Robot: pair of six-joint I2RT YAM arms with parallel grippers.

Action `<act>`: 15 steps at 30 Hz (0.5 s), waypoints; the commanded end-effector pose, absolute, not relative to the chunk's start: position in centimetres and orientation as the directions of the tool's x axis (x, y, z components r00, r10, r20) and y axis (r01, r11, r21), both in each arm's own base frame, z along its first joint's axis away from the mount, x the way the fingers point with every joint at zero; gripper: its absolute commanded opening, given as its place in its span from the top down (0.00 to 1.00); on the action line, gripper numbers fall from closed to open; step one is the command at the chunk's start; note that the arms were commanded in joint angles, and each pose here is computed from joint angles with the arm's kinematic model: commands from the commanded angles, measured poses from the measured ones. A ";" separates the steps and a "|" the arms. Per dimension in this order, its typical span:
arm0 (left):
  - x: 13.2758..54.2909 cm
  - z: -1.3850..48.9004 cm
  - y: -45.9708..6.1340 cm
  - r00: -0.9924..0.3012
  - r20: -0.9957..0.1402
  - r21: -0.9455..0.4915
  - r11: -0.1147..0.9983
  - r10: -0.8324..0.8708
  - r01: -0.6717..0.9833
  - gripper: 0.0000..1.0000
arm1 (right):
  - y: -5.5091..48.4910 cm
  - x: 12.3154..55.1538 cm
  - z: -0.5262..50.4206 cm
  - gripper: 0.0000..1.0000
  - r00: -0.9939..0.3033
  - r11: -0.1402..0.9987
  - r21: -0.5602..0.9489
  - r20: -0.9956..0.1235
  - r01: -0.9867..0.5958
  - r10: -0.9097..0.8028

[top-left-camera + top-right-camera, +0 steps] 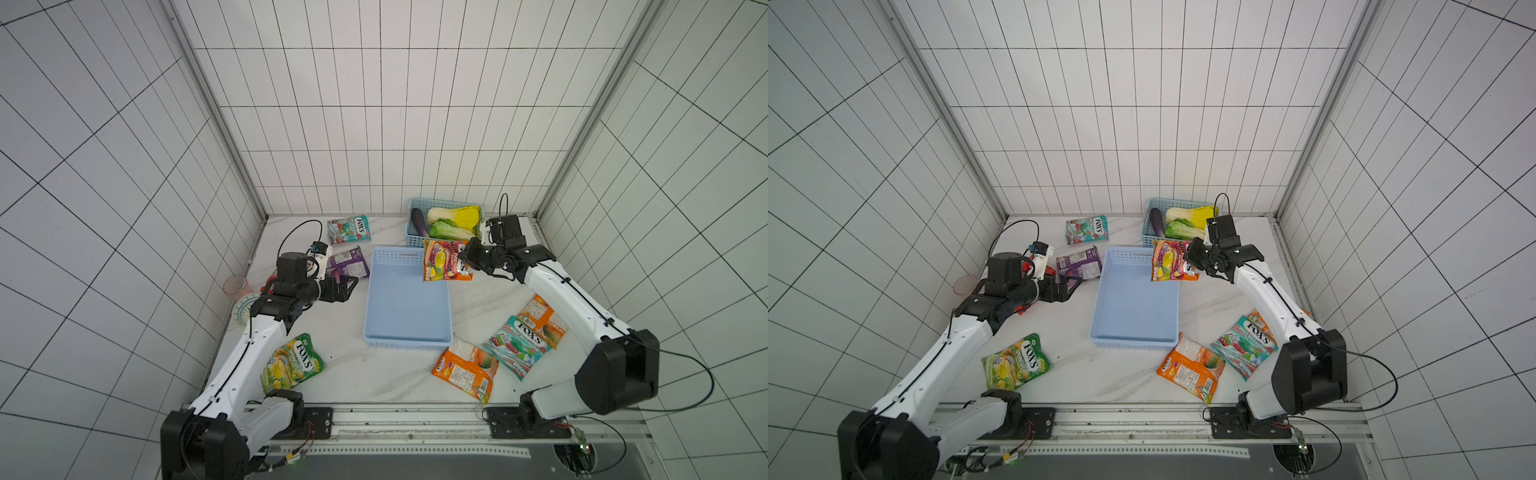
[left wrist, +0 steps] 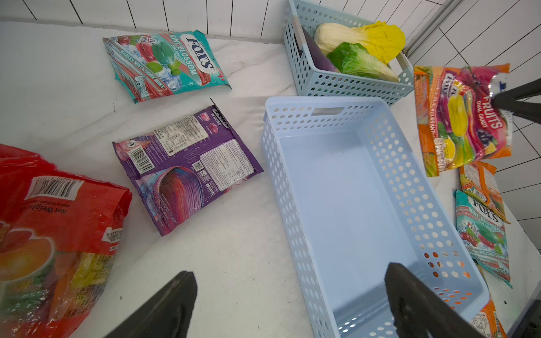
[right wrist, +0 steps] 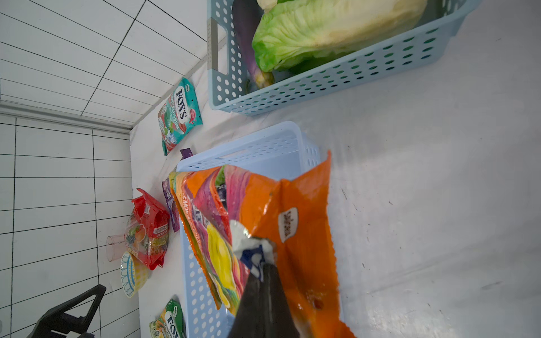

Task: Put the candies in the basket
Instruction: Place the candy in the basket.

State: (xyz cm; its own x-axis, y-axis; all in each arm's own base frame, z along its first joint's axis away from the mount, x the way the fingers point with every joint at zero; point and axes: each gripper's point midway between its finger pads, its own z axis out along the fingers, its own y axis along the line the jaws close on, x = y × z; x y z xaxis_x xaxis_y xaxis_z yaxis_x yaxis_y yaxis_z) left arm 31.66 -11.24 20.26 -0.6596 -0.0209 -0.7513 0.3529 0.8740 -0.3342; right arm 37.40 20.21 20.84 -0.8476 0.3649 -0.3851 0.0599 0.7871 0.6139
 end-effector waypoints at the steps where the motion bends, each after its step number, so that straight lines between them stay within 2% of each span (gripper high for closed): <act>1: 31.9 21.8 -10.9 -0.629 -0.777 -0.321 0.880 -0.033 0.350 0.02 | 23.3 39.6 23.0 1.00 -0.830 0.711 0.703 -0.380 0.028 0.408; 15: 31.9 21.8 -10.8 -0.628 -0.777 -0.312 0.886 -0.031 0.342 0.02 | 32.9 40.8 15.9 1.00 -0.910 0.687 0.725 -0.251 0.049 0.329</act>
